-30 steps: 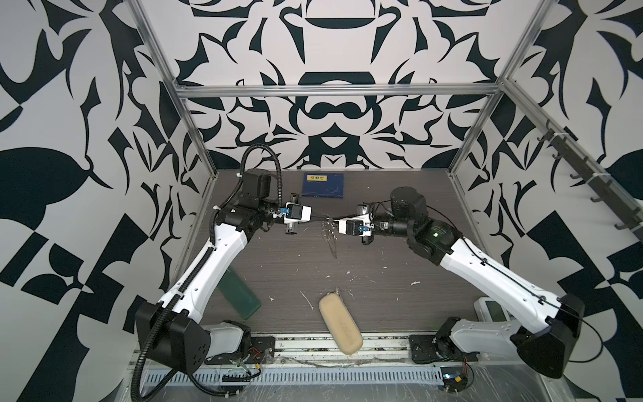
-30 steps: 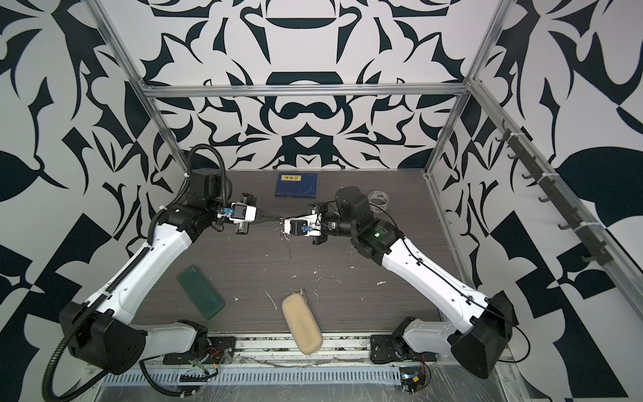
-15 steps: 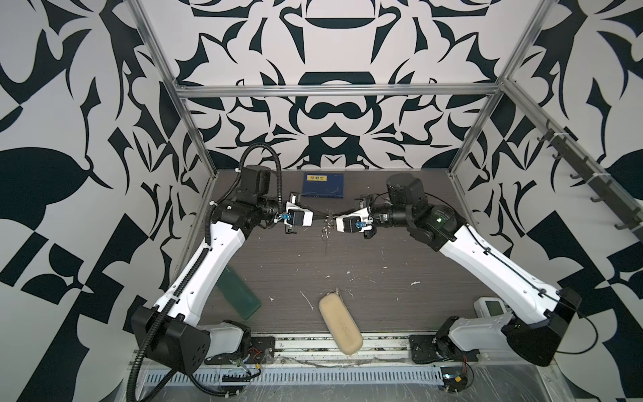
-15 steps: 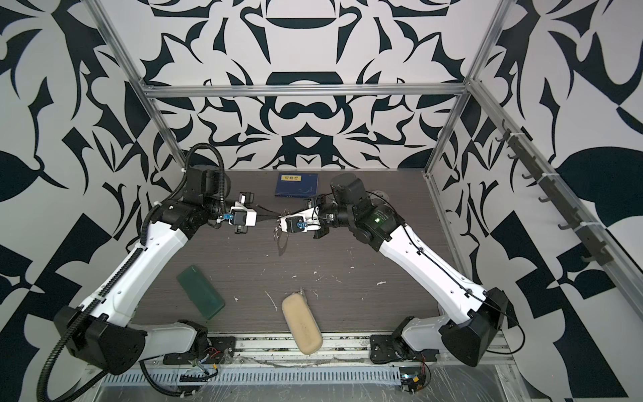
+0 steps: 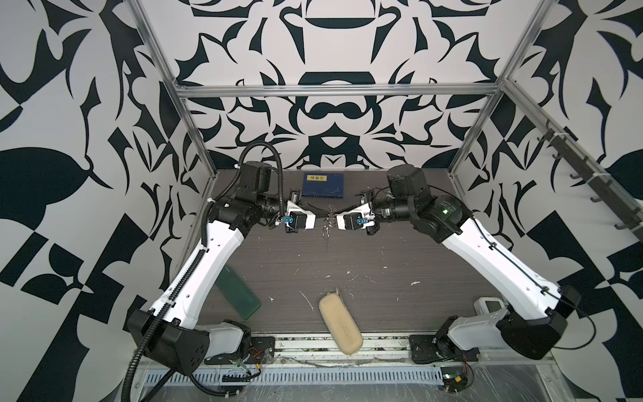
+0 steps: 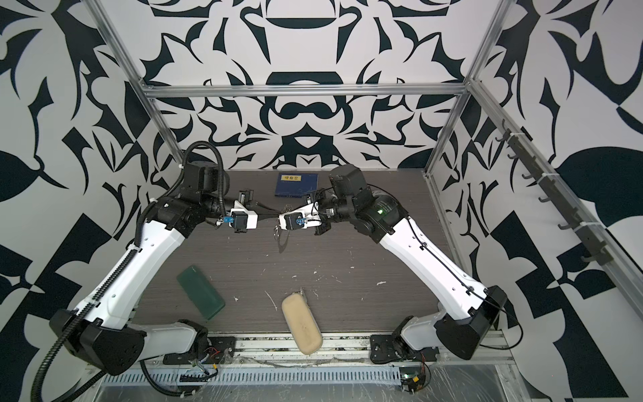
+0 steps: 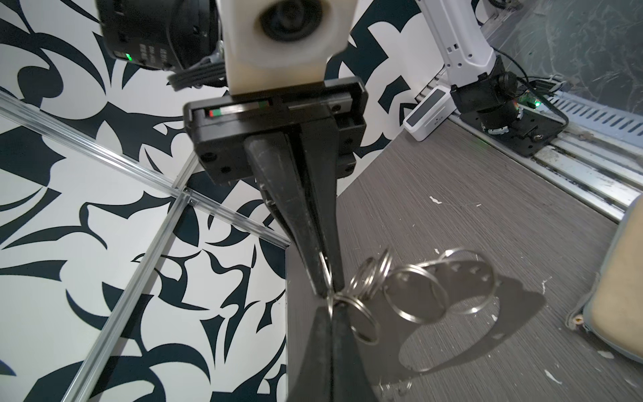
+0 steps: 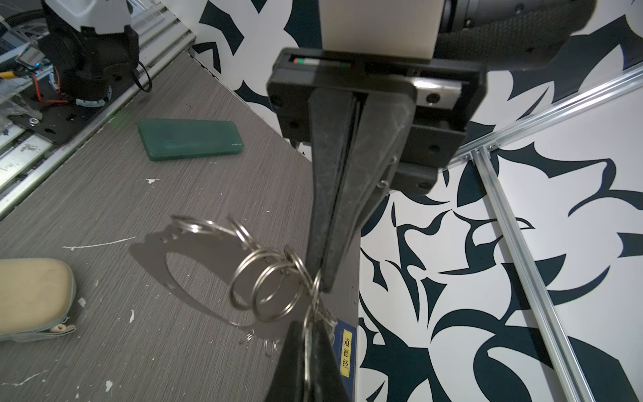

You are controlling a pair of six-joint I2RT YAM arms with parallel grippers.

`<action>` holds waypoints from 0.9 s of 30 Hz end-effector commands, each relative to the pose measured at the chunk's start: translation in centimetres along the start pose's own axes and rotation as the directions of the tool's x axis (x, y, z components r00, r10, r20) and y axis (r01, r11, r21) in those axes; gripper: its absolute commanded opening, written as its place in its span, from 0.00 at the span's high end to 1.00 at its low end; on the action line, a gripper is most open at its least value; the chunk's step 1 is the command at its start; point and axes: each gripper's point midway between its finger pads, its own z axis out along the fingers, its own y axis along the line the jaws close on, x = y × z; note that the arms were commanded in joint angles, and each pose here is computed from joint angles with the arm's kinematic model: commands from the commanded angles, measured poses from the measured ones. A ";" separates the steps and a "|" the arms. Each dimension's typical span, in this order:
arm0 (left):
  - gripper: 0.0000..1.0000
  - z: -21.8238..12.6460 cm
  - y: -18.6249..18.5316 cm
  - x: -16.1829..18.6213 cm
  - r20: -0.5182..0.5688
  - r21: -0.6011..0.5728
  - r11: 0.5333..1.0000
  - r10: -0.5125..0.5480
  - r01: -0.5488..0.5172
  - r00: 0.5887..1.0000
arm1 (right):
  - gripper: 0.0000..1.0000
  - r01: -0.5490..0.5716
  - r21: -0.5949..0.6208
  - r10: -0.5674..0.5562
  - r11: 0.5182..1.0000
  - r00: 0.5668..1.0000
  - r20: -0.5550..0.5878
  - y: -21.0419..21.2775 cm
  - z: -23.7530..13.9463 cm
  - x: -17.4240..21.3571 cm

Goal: Remove the keys from the keyring

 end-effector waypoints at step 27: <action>1.00 1.4 -2.0 -0.8 -0.017 0.085 0.996 -0.010 0.011 1.000 | 1.00 -0.101 0.126 0.069 0.987 0.969 0.239 -5.9 -3.4 -8.2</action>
